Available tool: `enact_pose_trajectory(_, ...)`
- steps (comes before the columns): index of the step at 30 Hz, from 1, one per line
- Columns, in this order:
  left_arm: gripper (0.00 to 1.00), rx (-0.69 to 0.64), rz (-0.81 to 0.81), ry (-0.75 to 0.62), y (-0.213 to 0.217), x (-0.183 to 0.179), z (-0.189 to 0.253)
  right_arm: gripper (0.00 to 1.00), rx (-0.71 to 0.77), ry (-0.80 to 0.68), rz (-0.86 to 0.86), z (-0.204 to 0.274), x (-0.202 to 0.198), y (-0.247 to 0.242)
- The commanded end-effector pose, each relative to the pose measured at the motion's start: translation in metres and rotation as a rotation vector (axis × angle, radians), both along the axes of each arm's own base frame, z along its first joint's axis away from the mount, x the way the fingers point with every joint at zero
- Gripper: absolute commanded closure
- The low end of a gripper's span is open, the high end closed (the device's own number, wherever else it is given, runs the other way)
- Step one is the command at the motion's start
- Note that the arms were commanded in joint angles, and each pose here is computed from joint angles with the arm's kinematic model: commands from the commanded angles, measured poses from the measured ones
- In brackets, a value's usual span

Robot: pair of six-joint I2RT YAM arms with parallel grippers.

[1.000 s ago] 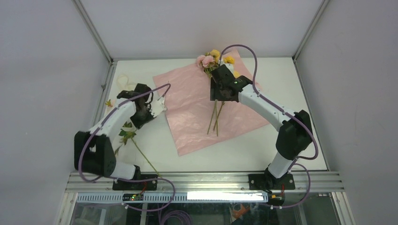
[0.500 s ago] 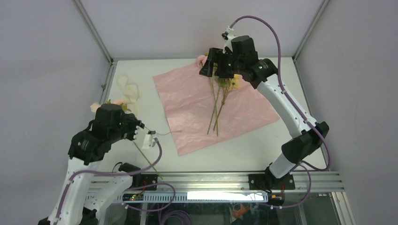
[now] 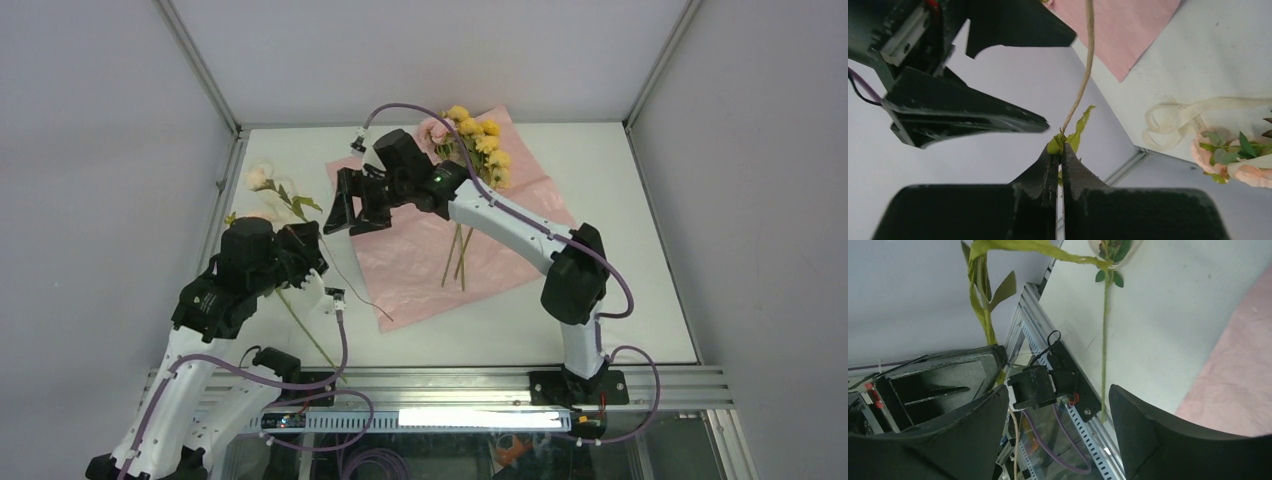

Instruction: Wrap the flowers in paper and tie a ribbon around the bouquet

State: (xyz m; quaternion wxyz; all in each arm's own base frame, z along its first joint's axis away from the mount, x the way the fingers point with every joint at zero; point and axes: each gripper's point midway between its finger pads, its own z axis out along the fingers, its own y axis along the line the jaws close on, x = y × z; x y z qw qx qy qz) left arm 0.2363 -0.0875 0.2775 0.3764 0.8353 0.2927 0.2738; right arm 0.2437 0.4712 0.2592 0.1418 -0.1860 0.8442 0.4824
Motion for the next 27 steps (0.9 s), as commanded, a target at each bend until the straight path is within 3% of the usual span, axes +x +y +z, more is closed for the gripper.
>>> enact_pose_trajectory(1, 1.00, 0.040, -0.200, -0.263, -0.031, 0.011, 0.040, 0.25, 0.187, -0.042, 0.024, 0.060, -0.010, 0.021)
enact_pose_trajectory(18, 1.00, -0.068, -0.230, -0.521, -0.047, 0.025, 0.063, 0.39, 0.184, -0.032, 0.103, 0.057, -0.039, 0.016)
enact_pose_trajectory(27, 1.00, -0.082, -0.199, -0.525, -0.044, 0.029, 0.067, 0.52, 0.108, -0.044, 0.139, 0.043, -0.052, 0.003)
